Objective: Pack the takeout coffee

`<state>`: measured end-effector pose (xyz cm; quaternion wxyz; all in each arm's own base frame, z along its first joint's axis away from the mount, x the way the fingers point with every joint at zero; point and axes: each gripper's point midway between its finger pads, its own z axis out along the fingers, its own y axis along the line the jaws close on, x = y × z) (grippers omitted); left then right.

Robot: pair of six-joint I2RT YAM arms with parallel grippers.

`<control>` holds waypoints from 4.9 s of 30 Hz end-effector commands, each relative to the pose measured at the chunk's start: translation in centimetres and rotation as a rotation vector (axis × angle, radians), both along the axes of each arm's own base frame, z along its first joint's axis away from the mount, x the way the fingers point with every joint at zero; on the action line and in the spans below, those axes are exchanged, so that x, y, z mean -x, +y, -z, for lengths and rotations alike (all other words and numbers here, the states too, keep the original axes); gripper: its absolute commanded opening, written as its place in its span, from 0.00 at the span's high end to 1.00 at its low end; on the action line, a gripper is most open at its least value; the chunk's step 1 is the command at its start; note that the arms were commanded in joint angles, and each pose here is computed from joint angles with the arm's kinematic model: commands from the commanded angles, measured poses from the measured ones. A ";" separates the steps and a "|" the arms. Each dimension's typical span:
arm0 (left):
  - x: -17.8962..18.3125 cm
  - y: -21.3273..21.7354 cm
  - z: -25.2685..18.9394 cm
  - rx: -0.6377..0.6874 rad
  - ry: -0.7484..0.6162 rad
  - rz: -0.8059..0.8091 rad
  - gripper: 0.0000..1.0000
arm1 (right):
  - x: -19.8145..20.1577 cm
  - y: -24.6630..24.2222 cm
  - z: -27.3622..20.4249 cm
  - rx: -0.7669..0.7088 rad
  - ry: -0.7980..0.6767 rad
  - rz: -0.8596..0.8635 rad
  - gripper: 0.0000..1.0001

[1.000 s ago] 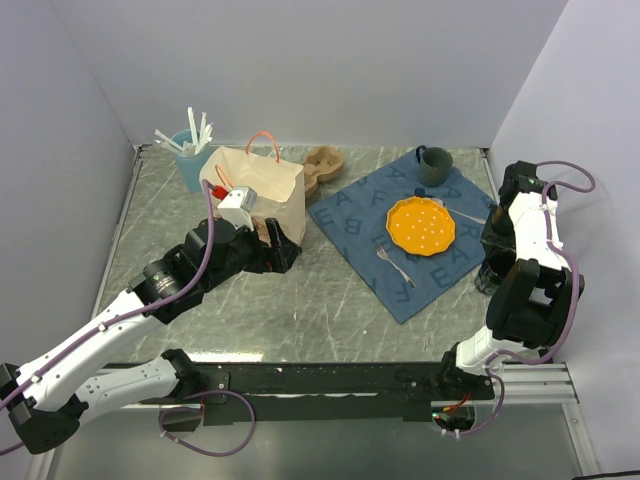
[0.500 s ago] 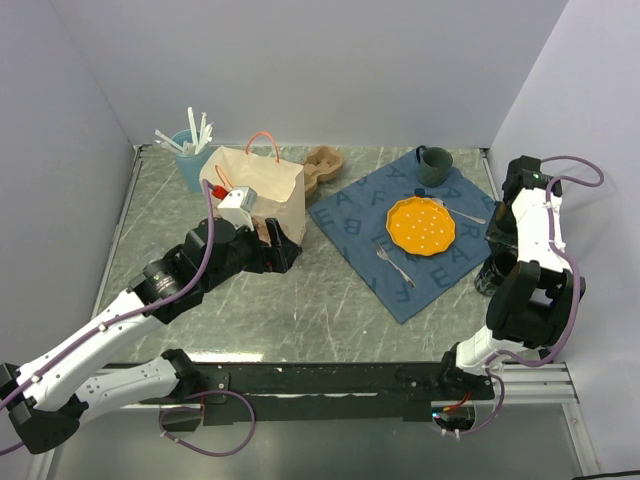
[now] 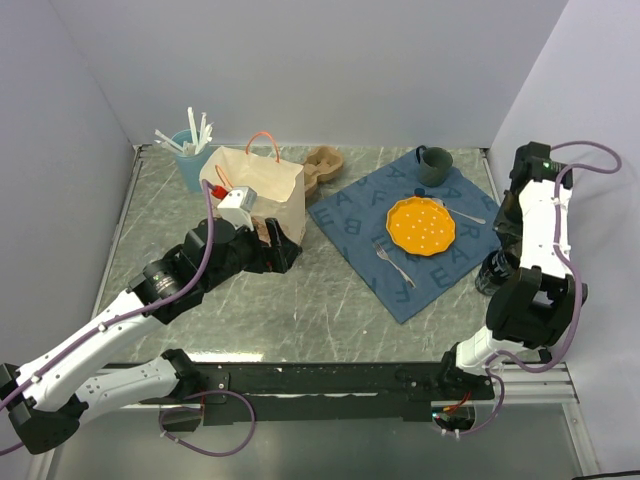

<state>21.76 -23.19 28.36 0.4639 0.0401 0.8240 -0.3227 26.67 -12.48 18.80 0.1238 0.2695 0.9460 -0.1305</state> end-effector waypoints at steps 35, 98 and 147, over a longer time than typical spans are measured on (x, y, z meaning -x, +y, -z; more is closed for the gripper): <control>0.7 11.4 -10.6 0.167 -0.256 -0.420 0.03 | 4.4 40.7 -0.2 -0.014 -0.263 -1.058 1.00; -6.0 16.5 12.2 -0.463 0.357 -0.641 0.43 | 14.6 31.4 -12.0 -0.378 -0.611 -1.036 0.61; -8.2 17.8 17.6 -1.016 0.241 -0.143 0.57 | 12.9 30.9 -14.6 -0.224 -0.620 -1.093 0.61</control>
